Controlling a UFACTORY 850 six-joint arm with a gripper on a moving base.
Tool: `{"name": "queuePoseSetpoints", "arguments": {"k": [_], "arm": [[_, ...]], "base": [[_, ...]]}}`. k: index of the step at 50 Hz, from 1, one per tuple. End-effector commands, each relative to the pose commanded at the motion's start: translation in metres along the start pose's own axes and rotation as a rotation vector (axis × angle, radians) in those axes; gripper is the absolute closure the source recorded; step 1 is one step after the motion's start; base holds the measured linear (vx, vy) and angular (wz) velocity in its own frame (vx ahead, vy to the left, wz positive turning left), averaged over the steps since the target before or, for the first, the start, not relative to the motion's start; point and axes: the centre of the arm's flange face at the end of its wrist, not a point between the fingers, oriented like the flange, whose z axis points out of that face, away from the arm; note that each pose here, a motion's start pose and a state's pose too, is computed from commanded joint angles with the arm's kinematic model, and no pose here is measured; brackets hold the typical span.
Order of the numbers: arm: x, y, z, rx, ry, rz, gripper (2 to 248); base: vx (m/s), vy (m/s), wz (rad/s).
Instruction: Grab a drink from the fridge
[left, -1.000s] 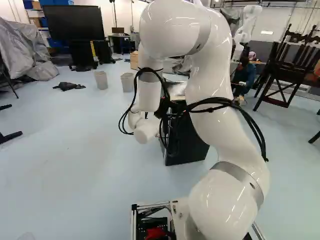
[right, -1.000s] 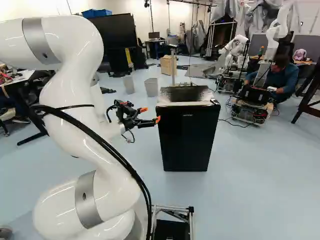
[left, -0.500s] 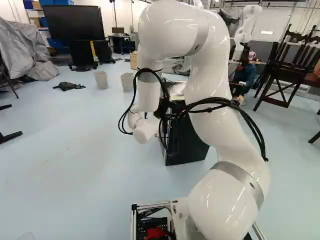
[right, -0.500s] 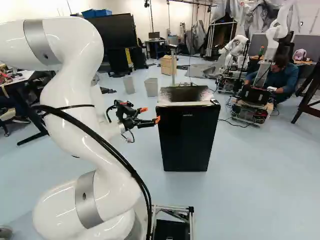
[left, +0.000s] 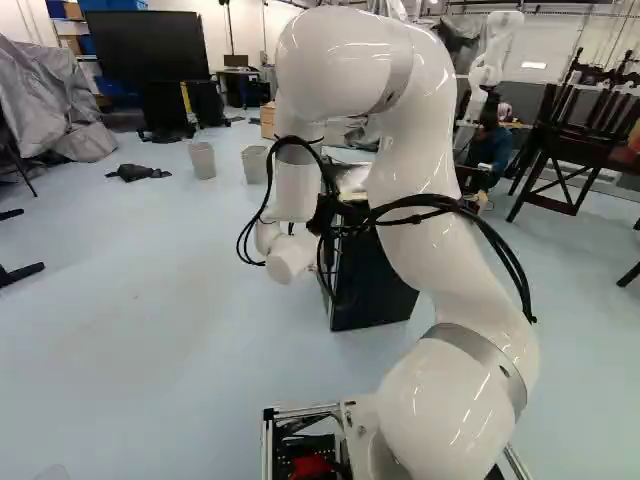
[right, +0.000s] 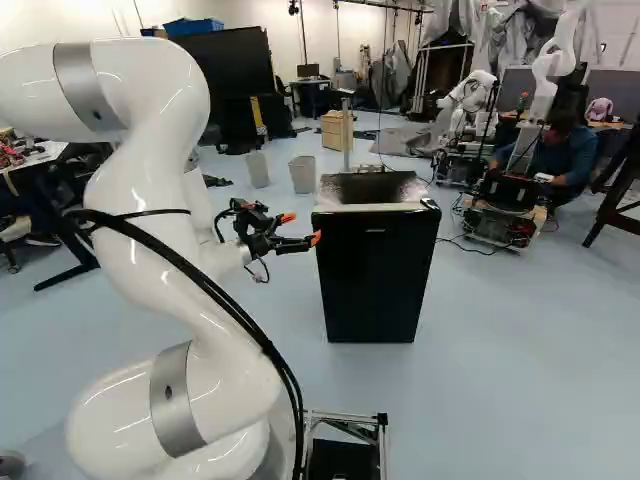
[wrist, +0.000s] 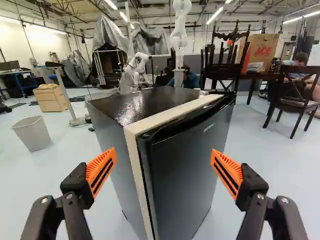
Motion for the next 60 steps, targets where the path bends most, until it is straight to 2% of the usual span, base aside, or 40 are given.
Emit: {"name": "queuePoseSetpoints", "arguments": {"k": [34, 60], "arm": [[-0.003, -0.012, 0.018, -0.027, -0.018, 0.026, 3], [-0.005, -0.009, 0.032, -0.057, -0.045, 0.034, 3]], "base": [[0.0, 0.0, 0.0], [0.0, 0.0, 0.0]]}}
